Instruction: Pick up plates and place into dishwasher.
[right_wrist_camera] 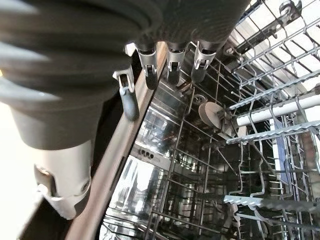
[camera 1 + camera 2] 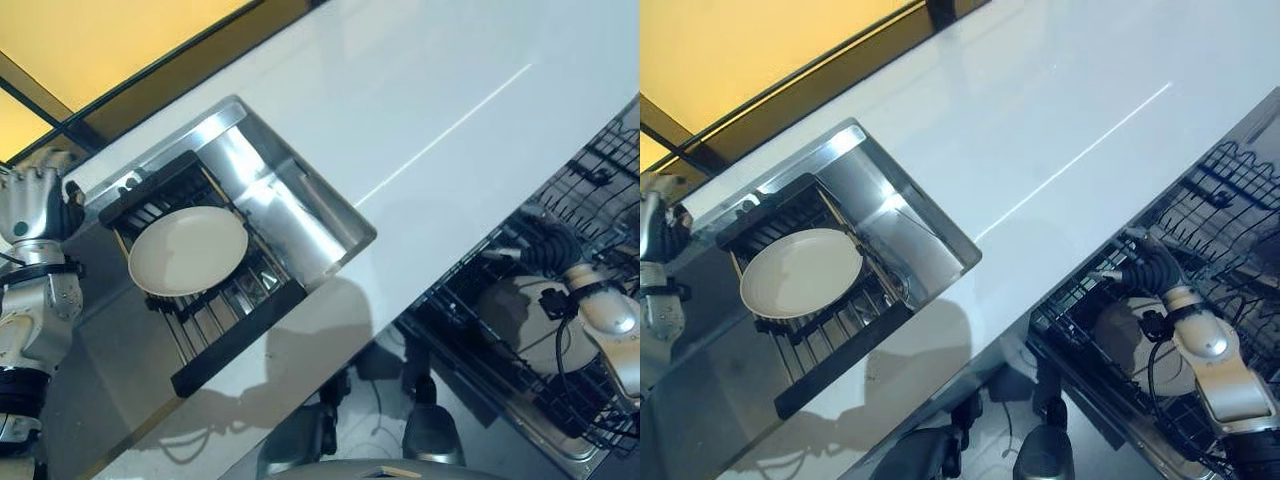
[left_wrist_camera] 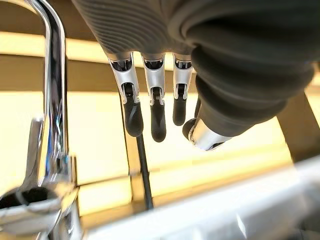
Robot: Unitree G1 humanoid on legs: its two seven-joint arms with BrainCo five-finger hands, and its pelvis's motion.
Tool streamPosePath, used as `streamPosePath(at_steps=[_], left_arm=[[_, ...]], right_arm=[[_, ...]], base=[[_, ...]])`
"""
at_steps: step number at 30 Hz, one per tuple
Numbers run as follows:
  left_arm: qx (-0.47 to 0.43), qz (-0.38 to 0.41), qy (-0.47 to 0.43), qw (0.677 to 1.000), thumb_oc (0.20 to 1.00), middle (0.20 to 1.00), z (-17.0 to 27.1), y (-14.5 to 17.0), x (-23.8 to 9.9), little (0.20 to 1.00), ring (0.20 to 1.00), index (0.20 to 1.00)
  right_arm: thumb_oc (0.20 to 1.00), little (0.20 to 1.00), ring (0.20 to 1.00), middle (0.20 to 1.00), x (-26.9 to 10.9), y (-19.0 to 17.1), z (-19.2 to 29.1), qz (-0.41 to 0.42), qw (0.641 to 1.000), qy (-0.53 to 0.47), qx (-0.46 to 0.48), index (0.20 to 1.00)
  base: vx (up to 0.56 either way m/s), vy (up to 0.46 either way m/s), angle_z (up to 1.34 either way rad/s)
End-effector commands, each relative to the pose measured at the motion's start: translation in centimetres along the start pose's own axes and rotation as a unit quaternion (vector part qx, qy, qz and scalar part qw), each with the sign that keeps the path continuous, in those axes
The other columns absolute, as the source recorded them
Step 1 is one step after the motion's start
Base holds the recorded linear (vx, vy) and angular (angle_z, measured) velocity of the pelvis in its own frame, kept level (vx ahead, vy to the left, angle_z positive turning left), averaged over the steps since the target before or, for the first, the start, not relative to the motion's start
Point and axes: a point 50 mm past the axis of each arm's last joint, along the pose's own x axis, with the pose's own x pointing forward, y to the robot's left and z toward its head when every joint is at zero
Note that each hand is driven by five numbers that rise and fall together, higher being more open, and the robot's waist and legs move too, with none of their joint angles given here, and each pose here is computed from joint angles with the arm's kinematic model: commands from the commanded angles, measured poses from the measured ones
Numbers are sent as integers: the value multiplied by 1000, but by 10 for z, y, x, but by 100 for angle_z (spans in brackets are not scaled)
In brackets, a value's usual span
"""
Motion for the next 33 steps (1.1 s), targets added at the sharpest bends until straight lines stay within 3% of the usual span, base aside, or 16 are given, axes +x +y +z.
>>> streamPosePath(at_steps=[1,2,3,4,5,8,9,12,18,24,33], left_arm=[[20,22,-25,999,200,200,-6,23,14,200,200,200],[11,8,-38,999,200,200,-3,21,12,200,200,200],[-3,-9,-52,999,457,457,2,19,11,457,457,457],[-19,-27,-70,997,805,805,9,18,10,805,805,805],[-39,-57,-92,993,1000,1000,18,17,9,1000,1000,1000],[-67,-125,-132,981,1000,1000,34,12,2,1000,1000,1000],[-97,-200,-169,960,1000,1000,53,5,-8,1000,1000,1000],[-107,-295,-209,926,1000,1000,70,2,-20,1000,1000,1000],[-124,-416,-244,867,1000,1000,83,-5,-34,1000,1000,1000],[-95,-498,-227,831,1000,1000,76,-16,-42,1000,1000,1000],[-40,-518,-181,835,1000,1000,53,-17,-48,1000,1000,1000]], right_arm=[[1000,1000,1000,1000,6,-12,47,-25,991,-135,-8,1000],[1000,1000,1000,1000,5,-12,47,-23,991,-134,-6,1000],[1000,1000,1000,1000,5,-12,46,-22,991,-134,-5,1000],[1000,1000,1000,1000,4,-11,46,-23,991,-133,-3,1000],[1000,1000,1000,1000,3,-11,45,-24,991,-132,-2,1000],[1000,1000,1000,1000,2,-10,44,-26,991,-129,-1,1000],[1000,1000,1000,1000,2,-10,44,-29,991,-128,-1,1000],[1000,1000,1000,1000,2,-12,45,-31,991,-127,-3,1000],[1000,1000,1000,1000,4,-20,47,-24,991,-131,-18,1000],[1000,1000,1000,1000,9,-24,52,-25,990,-139,-26,1000],[1000,1000,1000,1000,9,-27,56,-18,989,-141,-37,1000]], base=[[-3,-89,-1],[-8,-81,-1],[-16,-68,-2],[-28,-64,-2],[-31,-52,0],[-35,-46,0],[-51,-45,0],[-43,-17,0],[-45,41,0],[-33,27,1],[-2,39,3]])
